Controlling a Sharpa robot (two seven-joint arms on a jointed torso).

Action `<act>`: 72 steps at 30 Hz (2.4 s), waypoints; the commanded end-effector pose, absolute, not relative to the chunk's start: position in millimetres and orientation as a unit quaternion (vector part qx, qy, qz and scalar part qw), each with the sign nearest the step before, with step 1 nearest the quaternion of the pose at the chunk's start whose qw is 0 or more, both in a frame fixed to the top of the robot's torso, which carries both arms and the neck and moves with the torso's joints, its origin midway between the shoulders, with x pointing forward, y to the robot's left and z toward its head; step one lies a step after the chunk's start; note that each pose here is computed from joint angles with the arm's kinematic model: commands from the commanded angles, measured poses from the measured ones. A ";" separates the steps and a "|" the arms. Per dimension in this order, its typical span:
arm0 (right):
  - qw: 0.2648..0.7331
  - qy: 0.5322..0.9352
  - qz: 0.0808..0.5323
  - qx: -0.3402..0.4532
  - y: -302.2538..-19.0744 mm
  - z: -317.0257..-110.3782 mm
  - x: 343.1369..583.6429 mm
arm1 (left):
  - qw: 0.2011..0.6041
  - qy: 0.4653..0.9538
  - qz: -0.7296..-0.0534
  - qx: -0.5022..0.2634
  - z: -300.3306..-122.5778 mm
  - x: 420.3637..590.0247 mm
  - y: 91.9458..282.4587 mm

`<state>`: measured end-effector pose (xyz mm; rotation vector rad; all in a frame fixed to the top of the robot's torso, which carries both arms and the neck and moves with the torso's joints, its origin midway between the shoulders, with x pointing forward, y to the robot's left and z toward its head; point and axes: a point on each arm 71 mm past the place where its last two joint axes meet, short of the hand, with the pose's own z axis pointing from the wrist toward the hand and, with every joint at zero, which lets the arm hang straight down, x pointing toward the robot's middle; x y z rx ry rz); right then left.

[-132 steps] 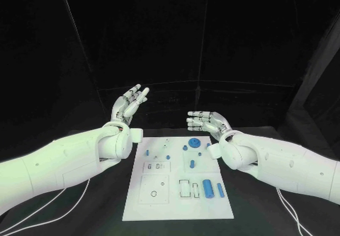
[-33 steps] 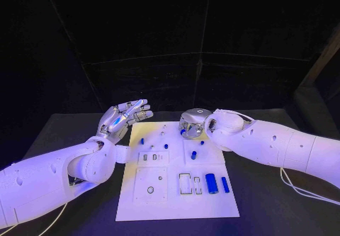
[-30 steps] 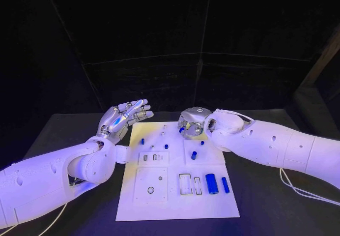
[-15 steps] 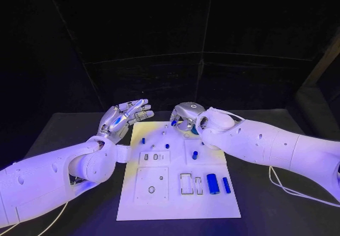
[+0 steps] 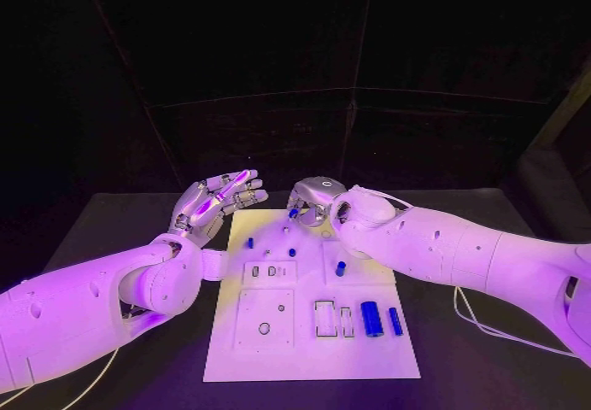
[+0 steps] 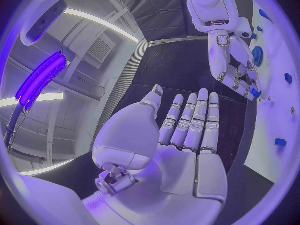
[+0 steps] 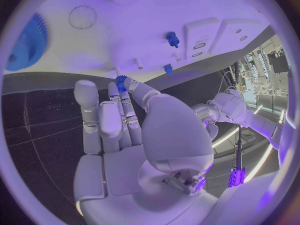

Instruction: Assemble the parts on the task board

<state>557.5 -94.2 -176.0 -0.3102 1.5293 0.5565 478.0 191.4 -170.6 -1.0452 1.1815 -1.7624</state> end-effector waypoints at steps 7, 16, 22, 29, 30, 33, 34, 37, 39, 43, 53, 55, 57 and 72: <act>0.677 0.684 0.232 -0.142 -88.6 -176.2 562.4 | 0.377 0.459 -0.697 -0.401 -166.8 477.7 188.6; 0.670 0.694 0.220 -0.146 -84.8 -179.0 566.5 | 0.376 0.460 -0.698 -0.401 -166.0 477.4 187.8; 0.667 0.701 0.205 -0.144 -83.8 -180.6 568.2 | 0.374 0.461 -0.698 -0.401 -165.5 477.5 187.6; 0.664 0.705 0.203 -0.147 -79.9 -180.9 566.9 | 0.375 0.461 -0.697 -0.401 -164.8 477.9 188.4; 0.664 0.705 0.203 -0.147 -79.4 -180.9 566.7 | 0.375 0.461 -0.697 -0.401 -164.8 478.0 188.4; 0.663 0.704 0.204 -0.148 -78.2 -180.7 566.2 | 0.375 0.461 -0.697 -0.401 -164.8 478.2 188.4; 0.664 0.704 0.205 -0.148 -78.1 -180.6 566.2 | 0.375 0.461 -0.697 -0.401 -164.8 478.2 188.4; 0.668 0.701 0.205 -0.146 -79.4 -179.9 566.7 | 0.375 0.462 -0.697 -0.401 -164.8 478.3 188.8; 0.672 0.697 0.206 -0.142 -80.9 -179.1 566.9 | 0.375 0.462 -0.697 -0.401 -164.8 478.4 189.1; 0.684 0.686 0.209 -0.133 -87.4 -176.3 566.0 | 0.375 0.462 -0.696 -0.401 -164.8 478.5 190.0; 0.699 0.670 0.245 -0.043 -145.9 -151.1 556.0 | 0.371 0.462 -0.699 -0.400 -164.3 478.6 193.9; 0.690 0.681 0.244 -0.018 -162.3 -147.1 553.6 | 0.370 0.463 -0.699 -0.400 -164.3 478.4 194.4; 0.677 0.697 0.237 -0.001 -178.0 -146.2 551.3 | 0.370 0.463 -0.699 -0.401 -164.4 478.2 194.7; 0.608 0.767 0.202 0.020 -215.7 -158.2 553.6 | 0.366 0.465 -0.699 -0.401 -165.8 479.7 194.0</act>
